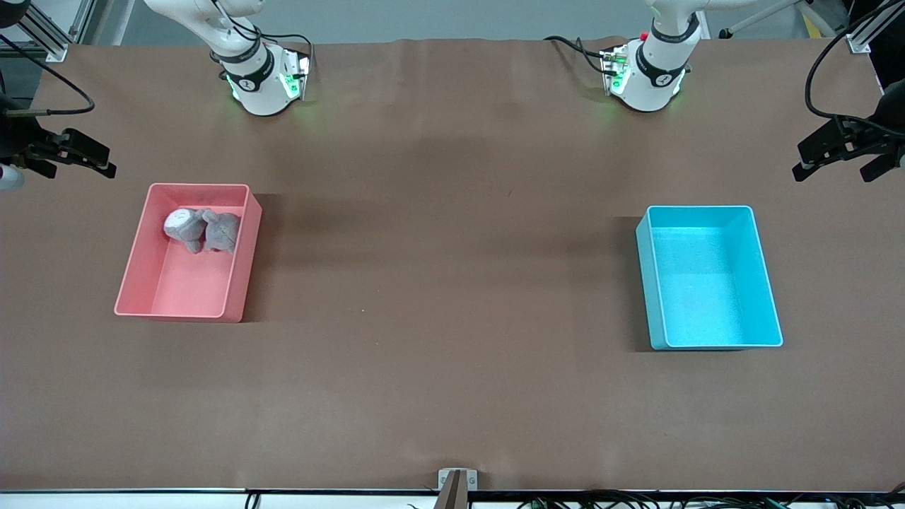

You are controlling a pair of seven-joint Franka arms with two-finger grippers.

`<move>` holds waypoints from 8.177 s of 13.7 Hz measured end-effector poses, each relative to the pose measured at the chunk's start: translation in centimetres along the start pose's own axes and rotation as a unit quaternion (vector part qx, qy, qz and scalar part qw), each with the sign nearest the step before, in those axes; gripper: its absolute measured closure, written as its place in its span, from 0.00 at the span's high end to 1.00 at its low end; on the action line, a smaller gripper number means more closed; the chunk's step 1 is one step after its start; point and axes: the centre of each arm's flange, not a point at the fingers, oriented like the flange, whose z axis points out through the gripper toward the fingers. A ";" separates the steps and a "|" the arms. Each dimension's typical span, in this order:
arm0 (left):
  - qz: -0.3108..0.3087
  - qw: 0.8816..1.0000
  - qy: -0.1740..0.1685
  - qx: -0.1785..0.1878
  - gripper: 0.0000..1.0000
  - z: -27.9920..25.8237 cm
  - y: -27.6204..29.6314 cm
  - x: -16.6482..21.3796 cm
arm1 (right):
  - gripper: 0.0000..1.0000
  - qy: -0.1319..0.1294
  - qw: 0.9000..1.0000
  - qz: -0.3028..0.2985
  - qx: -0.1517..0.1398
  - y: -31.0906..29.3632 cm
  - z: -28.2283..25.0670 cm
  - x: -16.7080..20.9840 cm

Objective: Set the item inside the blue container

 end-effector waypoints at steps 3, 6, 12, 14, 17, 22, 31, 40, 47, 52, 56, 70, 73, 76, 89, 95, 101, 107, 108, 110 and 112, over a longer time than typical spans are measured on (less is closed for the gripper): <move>0.000 1.000 0.000 0.000 1.00 0.0 0.0 0.0 | 1.00 0.000 1.000 0.000 0.000 0.0 -1.2 -0.4; 0.000 1.000 0.000 0.000 1.00 0.0 0.0 0.0 | 1.00 0.003 1.000 -0.001 0.000 -0.1 -3.3 -1.1; 0.000 1.000 0.000 0.000 1.00 0.0 0.0 0.0 | 1.00 0.008 1.000 -0.002 0.000 -0.2 -3.5 -1.0; 0.000 1.000 0.000 0.000 1.00 0.0 0.0 0.0 | 1.00 0.009 1.000 -0.002 0.000 -0.2 -3.5 -1.0; 0.000 1.000 0.000 0.000 1.00 0.0 0.0 0.0 | 1.00 0.009 1.000 -0.002 0.000 -0.2 -3.5 -1.0; 0.000 1.000 0.000 0.000 1.00 0.0 0.0 0.0 | 1.00 0.008 1.000 0.003 0.000 0.3 -3.4 -0.9; 0.000 1.000 0.000 0.000 1.00 0.0 0.0 0.0 | 1.00 0.049 0.999 0.015 -0.002 1.7 -3.4 0.7; -0.001 1.000 0.001 0.000 1.00 -0.1 -0.1 0.0 | 1.00 -0.003 1.000 -0.001 -0.003 1.4 3.5 5.2; -0.001 1.000 0.001 0.000 1.00 -0.1 -0.1 0.0 | 1.00 -0.035 0.999 0.031 0.002 5.0 14.6 4.5; -0.001 1.000 0.001 0.000 1.00 -0.1 -0.1 0.0 | 1.00 -0.034 0.998 0.052 0.004 7.1 22.5 2.4; -0.001 1.000 0.001 0.000 1.00 -0.1 -0.1 0.0 | 1.00 -0.035 0.997 0.074 0.007 8.8 27.0 0.1; -0.001 1.000 0.001 0.000 1.00 -0.1 -0.1 0.0 | 1.00 0.003 0.973 0.230 -0.033 7.7 32.4 -2.5; -0.001 1.000 0.001 0.000 1.00 -0.1 -0.1 0.0 | 1.00 0.014 0.969 0.244 -0.039 7.6 34.5 -4.0; -0.001 1.000 0.001 0.000 1.00 -0.1 -0.1 0.0 | 1.00 0.011 0.967 0.253 -0.042 7.4 35.3 -4.5; -0.001 1.000 0.001 0.000 1.00 -0.1 -0.1 0.0 | 1.00 -0.016 0.960 0.278 -0.044 8.8 41.0 -5.2; -0.001 1.000 0.001 0.000 1.00 -0.1 -0.1 0.0 | 1.00 -0.026 0.956 0.290 -0.045 8.7 42.2 -5.4; -0.002 1.000 0.001 0.000 1.00 -0.1 -0.2 0.0 | 0.88 -0.029 0.955 0.291 -0.046 8.5 42.6 -5.4; -0.002 1.000 0.001 0.000 1.00 -0.1 -0.2 0.0 | 0.79 -0.027 0.957 0.284 -0.050 8.5 42.5 -5.2; -0.002 1.000 0.001 0.000 1.00 -0.1 -0.2 0.0 | 0.72 -0.027 0.957 0.284 -0.050 8.5 42.5 -5.2; -0.002 1.000 0.001 0.000 1.00 -0.1 -0.2 0.0 | 0.66 -0.026 0.957 0.284 -0.050 8.5 42.5 -5.2; -0.002 1.000 0.001 0.000 1.00 -0.1 -0.2 0.0 | 0.49 -0.025 0.957 0.285 -0.050 8.5 42.4 -5.1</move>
